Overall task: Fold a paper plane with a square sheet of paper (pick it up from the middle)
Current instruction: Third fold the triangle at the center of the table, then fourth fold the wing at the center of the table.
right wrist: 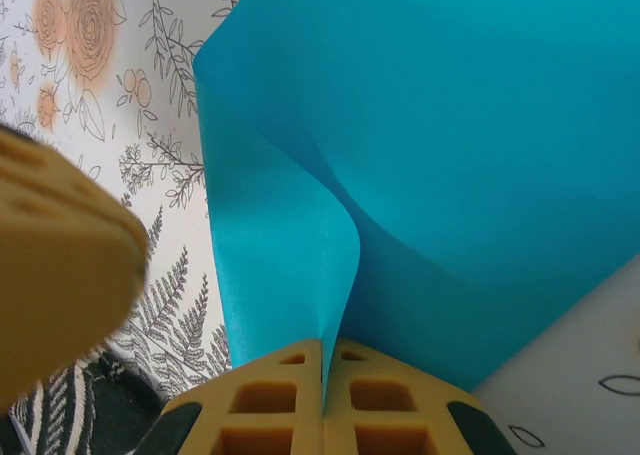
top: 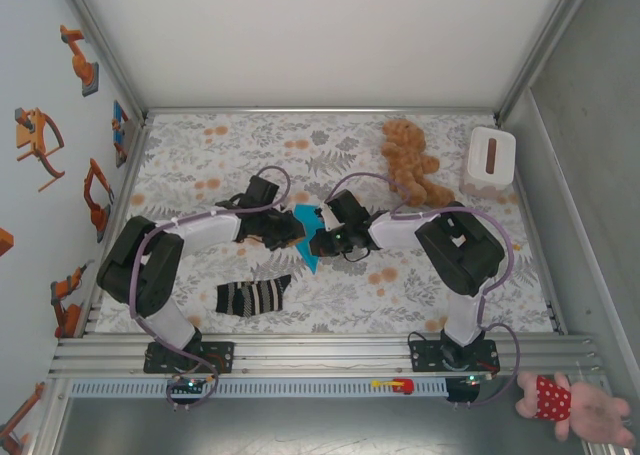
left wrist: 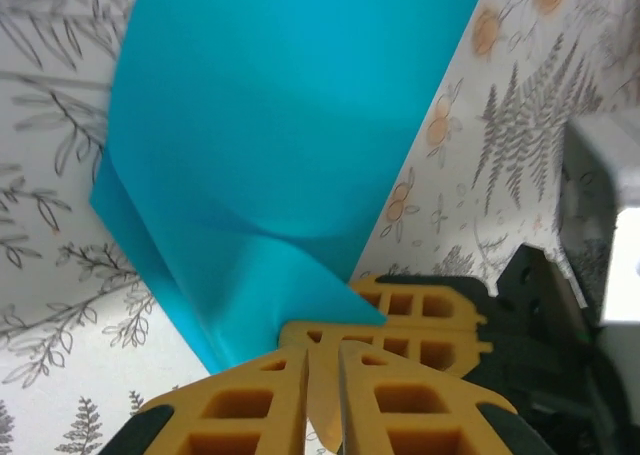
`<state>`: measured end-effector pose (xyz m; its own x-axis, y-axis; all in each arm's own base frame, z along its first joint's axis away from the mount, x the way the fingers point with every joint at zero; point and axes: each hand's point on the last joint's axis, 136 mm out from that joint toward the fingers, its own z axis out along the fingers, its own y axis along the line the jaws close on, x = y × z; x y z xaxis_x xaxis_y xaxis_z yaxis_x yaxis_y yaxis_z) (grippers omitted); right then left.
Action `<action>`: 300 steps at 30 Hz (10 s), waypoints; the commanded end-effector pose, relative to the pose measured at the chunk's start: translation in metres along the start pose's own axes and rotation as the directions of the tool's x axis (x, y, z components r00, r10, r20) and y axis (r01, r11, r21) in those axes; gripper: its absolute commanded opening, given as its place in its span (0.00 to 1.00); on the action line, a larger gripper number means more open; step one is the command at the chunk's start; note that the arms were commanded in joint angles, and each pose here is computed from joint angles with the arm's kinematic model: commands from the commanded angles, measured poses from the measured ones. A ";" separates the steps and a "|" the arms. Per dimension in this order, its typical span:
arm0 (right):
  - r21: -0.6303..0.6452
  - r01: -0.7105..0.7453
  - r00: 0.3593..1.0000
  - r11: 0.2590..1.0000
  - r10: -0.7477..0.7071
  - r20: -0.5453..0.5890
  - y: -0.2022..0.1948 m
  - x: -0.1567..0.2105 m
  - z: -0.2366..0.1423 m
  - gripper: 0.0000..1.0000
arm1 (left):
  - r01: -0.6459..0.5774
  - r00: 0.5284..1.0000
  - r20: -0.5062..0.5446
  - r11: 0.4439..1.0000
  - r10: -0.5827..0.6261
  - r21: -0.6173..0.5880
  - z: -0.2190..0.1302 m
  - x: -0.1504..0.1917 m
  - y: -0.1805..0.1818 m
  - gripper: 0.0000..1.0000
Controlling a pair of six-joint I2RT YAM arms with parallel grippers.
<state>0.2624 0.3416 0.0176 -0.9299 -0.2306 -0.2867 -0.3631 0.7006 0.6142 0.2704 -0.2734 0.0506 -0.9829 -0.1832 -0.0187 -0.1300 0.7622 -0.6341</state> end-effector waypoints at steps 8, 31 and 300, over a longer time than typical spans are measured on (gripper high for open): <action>0.094 -0.037 0.998 0.995 0.042 -0.056 -0.026 0.015 0.007 0.00 | 0.039 0.997 -0.058 0.999 -0.041 -0.030 0.020 0.005 0.010 0.12; 0.100 -0.041 0.998 0.994 0.045 -0.040 -0.023 0.011 0.001 0.00 | 0.079 0.995 -0.044 0.978 -0.089 -0.195 0.026 0.007 0.048 0.11; 0.196 -0.183 0.962 0.963 0.135 0.236 -0.020 -0.046 -0.050 0.23 | -0.046 0.999 -0.016 0.966 0.052 0.253 0.016 -0.058 0.007 0.09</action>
<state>0.3009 0.3142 0.0303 -0.9620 0.0587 -0.2666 -0.0997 0.8335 0.5435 0.3238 -0.2703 0.0315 -0.9919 -0.1169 -0.0494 -0.0273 0.5768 -0.8164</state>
